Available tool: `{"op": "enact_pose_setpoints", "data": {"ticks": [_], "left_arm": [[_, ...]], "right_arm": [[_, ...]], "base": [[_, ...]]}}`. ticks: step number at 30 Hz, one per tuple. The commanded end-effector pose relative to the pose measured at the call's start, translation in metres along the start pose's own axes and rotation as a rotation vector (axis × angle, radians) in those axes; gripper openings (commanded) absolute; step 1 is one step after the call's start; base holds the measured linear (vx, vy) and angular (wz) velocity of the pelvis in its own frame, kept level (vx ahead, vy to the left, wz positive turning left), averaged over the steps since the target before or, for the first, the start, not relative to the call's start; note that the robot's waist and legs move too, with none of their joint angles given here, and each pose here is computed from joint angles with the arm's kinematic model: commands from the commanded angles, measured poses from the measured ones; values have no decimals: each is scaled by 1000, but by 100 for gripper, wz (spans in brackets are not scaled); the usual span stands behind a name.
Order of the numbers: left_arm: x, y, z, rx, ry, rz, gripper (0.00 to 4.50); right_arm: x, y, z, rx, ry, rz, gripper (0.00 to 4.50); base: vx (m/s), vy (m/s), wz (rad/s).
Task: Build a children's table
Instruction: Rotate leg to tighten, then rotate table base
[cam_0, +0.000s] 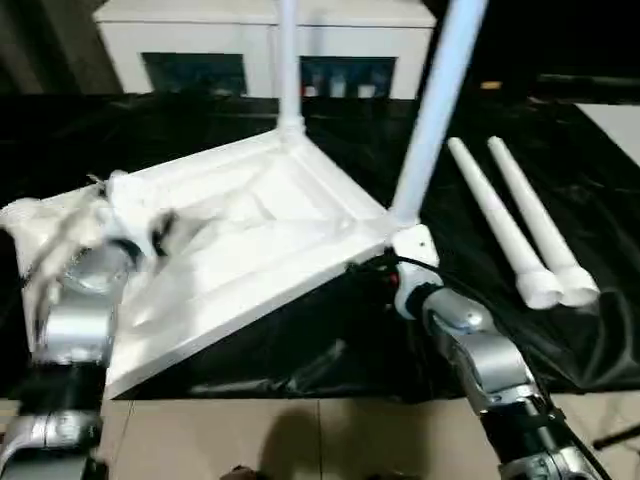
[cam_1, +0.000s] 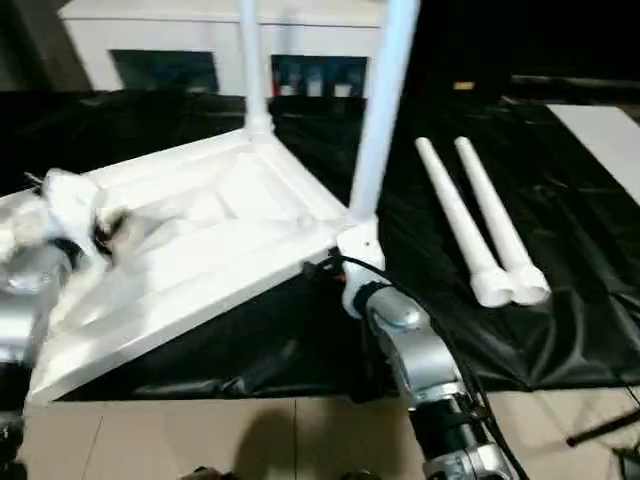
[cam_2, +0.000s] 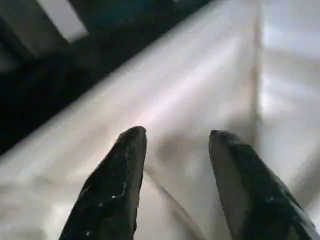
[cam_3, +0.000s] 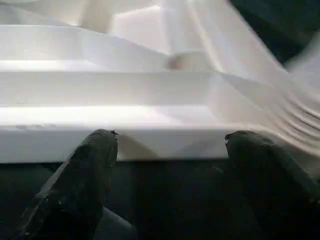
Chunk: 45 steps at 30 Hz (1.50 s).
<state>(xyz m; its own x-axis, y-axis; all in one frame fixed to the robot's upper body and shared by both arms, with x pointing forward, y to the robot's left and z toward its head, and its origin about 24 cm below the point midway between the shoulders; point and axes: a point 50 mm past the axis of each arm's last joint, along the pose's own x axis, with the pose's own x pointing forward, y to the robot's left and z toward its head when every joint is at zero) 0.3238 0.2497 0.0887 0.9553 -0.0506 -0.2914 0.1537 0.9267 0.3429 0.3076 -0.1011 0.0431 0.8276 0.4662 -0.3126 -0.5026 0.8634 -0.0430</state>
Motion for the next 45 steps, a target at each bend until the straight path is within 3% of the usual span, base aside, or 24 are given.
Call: {"op": "enact_pose_setpoints", "data": {"ticks": [1,5,8,12,15,18,23,27,30,38,40,45], "left_arm": [[-4,-10,19,-14,-72,-123,244],[-20,-27,37,-21,-195,-420,244],[-39,-43,43,-3,-166,-717,244],[-51,-60,41,20,-75,-944,244],[-54,-67,35,70,-5,-1022,244],[-52,-72,23,187,107,-1074,244],[-52,-81,19,233,175,-1136,244],[-44,-85,16,292,222,-1119,244],[-28,-84,10,378,266,-999,244],[6,-85,21,407,210,-798,244],[8,-85,21,420,211,-785,244],[34,-86,26,466,144,-583,244]], "right_arm": [[2,-2,4,-15,12,8,388],[1,-3,6,-24,11,38,388],[-2,-7,7,-38,10,57,388],[-7,-12,8,-54,15,66,388],[-10,-15,9,-68,18,81,388],[-20,-17,8,-109,34,148,388],[-29,-18,3,-132,60,198,388],[-31,-19,2,-138,70,195,388],[-32,-17,3,-141,71,212,388],[-43,-4,2,-170,72,373,388],[-43,-4,1,-173,73,377,388],[-42,-6,1,-170,78,348,388]], "base": [[0,0,0],[0,0,0],[0,0,0],[0,0,0],[0,0,0],[0,0,0],[0,0,0],[0,0,0],[0,0,0],[0,0,0],[0,0,0],[0,0,0]]}}
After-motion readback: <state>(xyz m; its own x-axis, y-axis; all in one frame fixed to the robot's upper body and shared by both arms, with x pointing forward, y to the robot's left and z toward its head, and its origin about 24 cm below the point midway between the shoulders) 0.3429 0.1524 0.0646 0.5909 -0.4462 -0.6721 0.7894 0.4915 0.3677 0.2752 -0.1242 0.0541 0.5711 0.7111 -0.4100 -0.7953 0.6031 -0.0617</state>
